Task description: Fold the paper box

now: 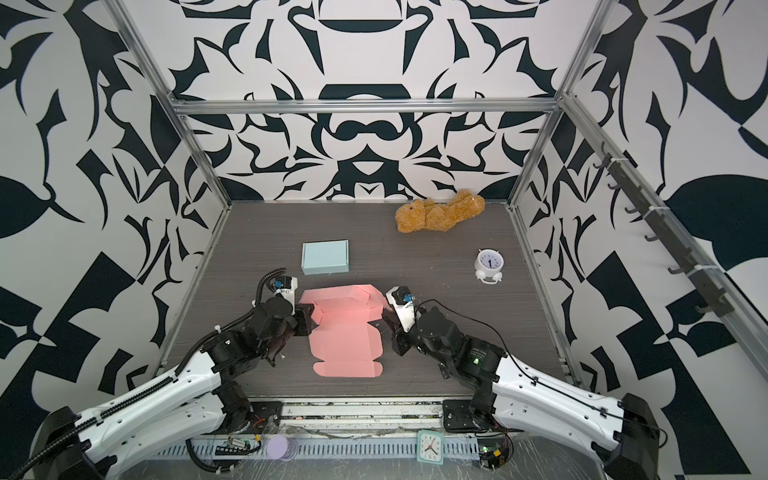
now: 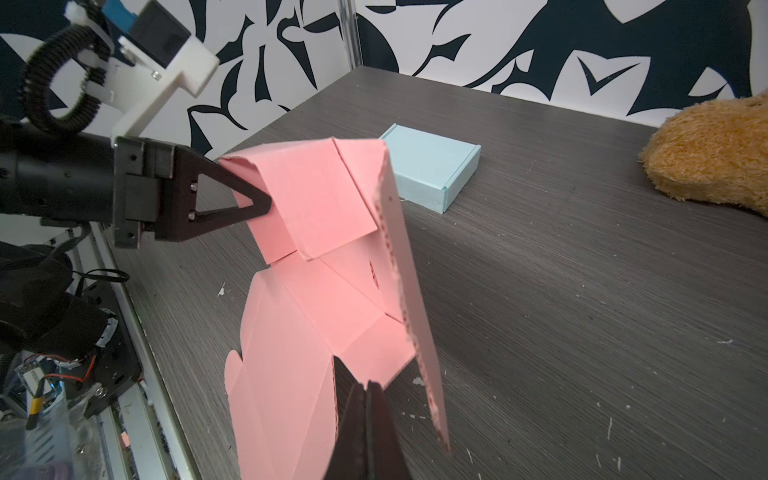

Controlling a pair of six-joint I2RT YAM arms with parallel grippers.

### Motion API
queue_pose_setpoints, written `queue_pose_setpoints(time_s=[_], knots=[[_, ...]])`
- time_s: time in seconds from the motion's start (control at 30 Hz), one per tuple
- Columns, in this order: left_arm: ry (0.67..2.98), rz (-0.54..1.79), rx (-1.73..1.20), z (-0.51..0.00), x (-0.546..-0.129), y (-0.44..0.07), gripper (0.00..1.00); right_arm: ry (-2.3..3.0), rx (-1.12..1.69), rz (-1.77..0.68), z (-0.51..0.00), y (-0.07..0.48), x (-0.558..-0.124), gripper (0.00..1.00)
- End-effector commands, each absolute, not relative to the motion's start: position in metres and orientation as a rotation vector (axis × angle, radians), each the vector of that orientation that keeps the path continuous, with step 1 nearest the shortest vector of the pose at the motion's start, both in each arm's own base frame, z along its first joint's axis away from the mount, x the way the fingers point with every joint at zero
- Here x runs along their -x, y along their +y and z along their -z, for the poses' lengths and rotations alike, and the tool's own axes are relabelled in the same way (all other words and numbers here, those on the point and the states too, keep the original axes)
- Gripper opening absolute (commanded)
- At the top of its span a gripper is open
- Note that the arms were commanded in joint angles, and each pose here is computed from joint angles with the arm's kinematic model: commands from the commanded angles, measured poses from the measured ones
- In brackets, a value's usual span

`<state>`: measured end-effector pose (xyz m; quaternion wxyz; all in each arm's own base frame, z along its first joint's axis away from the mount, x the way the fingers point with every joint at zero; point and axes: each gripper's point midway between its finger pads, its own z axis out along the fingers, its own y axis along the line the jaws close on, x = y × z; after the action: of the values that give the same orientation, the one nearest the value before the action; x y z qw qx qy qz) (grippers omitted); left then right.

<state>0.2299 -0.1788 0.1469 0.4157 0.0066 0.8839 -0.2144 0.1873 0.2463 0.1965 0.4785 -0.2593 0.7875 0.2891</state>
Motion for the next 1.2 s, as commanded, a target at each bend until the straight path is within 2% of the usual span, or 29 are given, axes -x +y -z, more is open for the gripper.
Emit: queue_pose_setpoints(time_s=[0.0, 0.43, 1.17], knots=[[2.194, 0.577, 0.013, -0.162, -0.232, -0.181, 0.08, 1.889, 0.569, -0.742, -0.206, 0.248, -0.195, 0.0], [2.171, 0.622, 0.025, -0.171, -0.232, -0.184, 0.08, 1.883, 0.506, -0.768, -0.2, 0.239, -0.196, 0.0], [2.188, 0.648, 0.028, -0.164, -0.231, -0.188, 0.07, 1.855, 0.534, -0.874, -0.206, 0.267, -0.199, 0.0]])
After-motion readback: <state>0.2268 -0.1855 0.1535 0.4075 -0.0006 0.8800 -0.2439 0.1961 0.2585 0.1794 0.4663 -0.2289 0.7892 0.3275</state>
